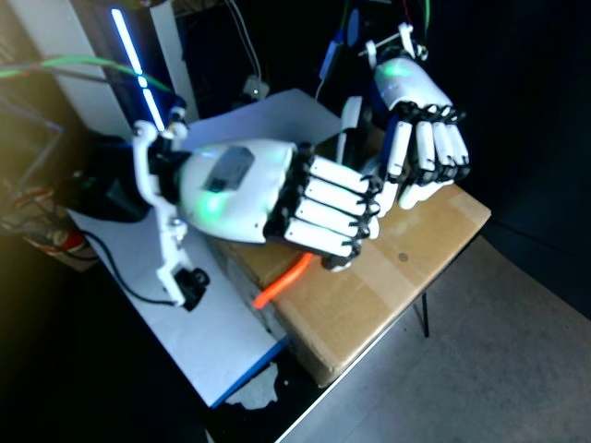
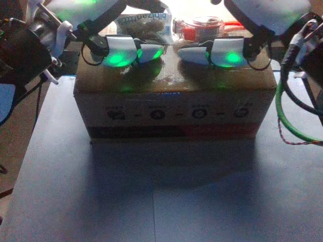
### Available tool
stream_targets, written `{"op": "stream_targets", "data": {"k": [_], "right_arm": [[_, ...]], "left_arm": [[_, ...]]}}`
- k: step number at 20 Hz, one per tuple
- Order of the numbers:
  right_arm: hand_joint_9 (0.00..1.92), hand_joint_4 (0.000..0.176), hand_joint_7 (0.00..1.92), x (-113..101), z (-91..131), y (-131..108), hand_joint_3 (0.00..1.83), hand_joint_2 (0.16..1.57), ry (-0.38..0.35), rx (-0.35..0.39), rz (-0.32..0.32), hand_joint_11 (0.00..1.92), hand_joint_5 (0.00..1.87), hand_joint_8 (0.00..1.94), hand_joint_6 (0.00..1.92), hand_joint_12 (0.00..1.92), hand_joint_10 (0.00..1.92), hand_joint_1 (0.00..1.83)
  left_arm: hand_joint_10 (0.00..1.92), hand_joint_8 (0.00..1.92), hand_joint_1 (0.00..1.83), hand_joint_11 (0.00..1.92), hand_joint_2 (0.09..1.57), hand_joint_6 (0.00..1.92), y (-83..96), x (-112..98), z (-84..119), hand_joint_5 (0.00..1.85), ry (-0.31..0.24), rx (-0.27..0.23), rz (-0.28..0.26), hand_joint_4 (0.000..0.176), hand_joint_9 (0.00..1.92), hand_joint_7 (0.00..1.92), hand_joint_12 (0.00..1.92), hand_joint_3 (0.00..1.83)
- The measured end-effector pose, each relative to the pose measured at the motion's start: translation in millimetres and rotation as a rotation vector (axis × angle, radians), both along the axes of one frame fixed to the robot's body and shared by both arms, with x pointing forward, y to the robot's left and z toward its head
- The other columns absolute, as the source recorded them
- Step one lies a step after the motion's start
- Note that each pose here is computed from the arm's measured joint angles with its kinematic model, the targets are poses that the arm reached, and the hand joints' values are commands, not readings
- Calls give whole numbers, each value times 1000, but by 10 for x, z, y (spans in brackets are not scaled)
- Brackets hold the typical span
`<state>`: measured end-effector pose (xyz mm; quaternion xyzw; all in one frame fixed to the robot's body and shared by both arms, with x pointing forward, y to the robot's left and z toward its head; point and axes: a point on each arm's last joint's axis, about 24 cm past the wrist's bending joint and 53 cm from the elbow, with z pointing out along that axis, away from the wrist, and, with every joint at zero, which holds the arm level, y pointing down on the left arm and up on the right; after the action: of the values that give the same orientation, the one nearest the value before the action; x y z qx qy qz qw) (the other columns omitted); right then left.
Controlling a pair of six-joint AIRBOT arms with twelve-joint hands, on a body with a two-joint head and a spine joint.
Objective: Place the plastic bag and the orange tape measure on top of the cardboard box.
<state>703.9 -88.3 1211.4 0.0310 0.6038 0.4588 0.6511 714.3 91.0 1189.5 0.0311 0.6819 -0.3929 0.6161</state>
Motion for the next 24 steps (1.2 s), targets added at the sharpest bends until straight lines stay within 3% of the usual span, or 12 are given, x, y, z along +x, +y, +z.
{"op": "stream_targets", "data": {"k": [4, 5, 8, 9, 12, 14, 15, 17, 18, 22, 23, 24], "right_arm": [[456, 0, 495, -76, 89, -96, 4, 856, -13, -14, 0, 362, 407, 856, 723, 1614, 1173, 829], [421, 0, 456, -117, 134, -124, 2, 862, -21, -14, 2, 330, 357, 929, 833, 1708, 1249, 826], [374, 0, 368, -215, 261, -192, 0, 881, -49, -11, 4, 336, 271, 924, 877, 1695, 1237, 736], [345, 0, 359, -257, 326, -227, 0, 878, -67, -9, 4, 291, 279, 903, 859, 1712, 1243, 746], [246, 0, 369, -390, 532, -345, 0, 891, -118, 7, -2, 29, 266, 863, 799, 1822, 1224, 659], [263, 0, 397, -481, 655, -387, 0, 861, -151, 25, -1, 57, 327, 848, 665, 1768, 1206, 681], [284, 0, 413, -514, 708, -405, 0, 859, -167, 35, -2, 68, 347, 821, 656, 1738, 1181, 725], [253, 0, 341, -628, 848, -475, 1, 880, -207, 44, -2, 167, 327, 929, 655, 1771, 1296, 820], [291, 0, 321, -718, 915, -568, 0, 890, -234, 54, -13, 245, 312, 892, 491, 1673, 1202, 1020], [208, 0, 157, -998, 1055, -898, 15, 1004, -298, 71, -60, 257, 245, 929, 249, 1606, 1194, 893], [173, 0, 122, -1089, 1143, -992, 31, 1151, -332, 90, -76, 215, 221, 931, 254, 1574, 1234, 956], [175, 0, 120, -1141, 1183, -1022, 14, 1253, -348, 100, -79, 211, 225, 923, 336, 1419, 1093, 998]], "left_arm": [[615, 0, 756, 0, 899, 0, 60, -105, 57, 328, -4, 1, -4, 25, 114, 333, 1515, 2], [545, 0, 755, 0, 903, 0, 107, -119, 93, 302, -10, 0, 1, 41, 110, 304, 1461, 1], [599, 0, 802, 0, 893, 0, 191, -164, 226, 317, -42, -19, 11, 16, 44, 290, 1537, 3], [551, 0, 755, 0, 890, 0, 212, -190, 277, 306, -56, -26, 12, 41, 52, 277, 1448, 1], [461, 11, 703, 0, 927, 7, 255, -309, 474, 325, -106, -60, 10, 70, 101, 308, 1460, 4], [573, 9, 712, 0, 956, 6, 344, -392, 636, 345, -150, -87, 18, 53, 111, 331, 1531, 2], [665, 13, 747, 0, 958, 7, 407, -430, 706, 364, -177, -98, 25, 26, 113, 360, 1595, 1], [967, 43, 791, 0, 960, 25, 564, -494, 888, 426, -233, -121, 47, 0, 78, 438, 1748, 0], [993, 72, 869, 18, 965, 34, 654, -509, 984, 440, -263, -133, 61, 0, 95, 469, 1725, 1], [1072, 108, 961, 0, 974, 35, 881, -708, 1127, 447, -322, -170, 83, 0, 74, 460, 1734, 0], [1053, 121, 904, 0, 962, 31, 914, -815, 1165, 439, -340, -195, 74, 0, 86, 452, 1746, 0], [1129, 247, 888, 0, 994, 40, 943, -860, 1187, 441, -349, -208, 70, 0, 99, 424, 1769, 2]]}}
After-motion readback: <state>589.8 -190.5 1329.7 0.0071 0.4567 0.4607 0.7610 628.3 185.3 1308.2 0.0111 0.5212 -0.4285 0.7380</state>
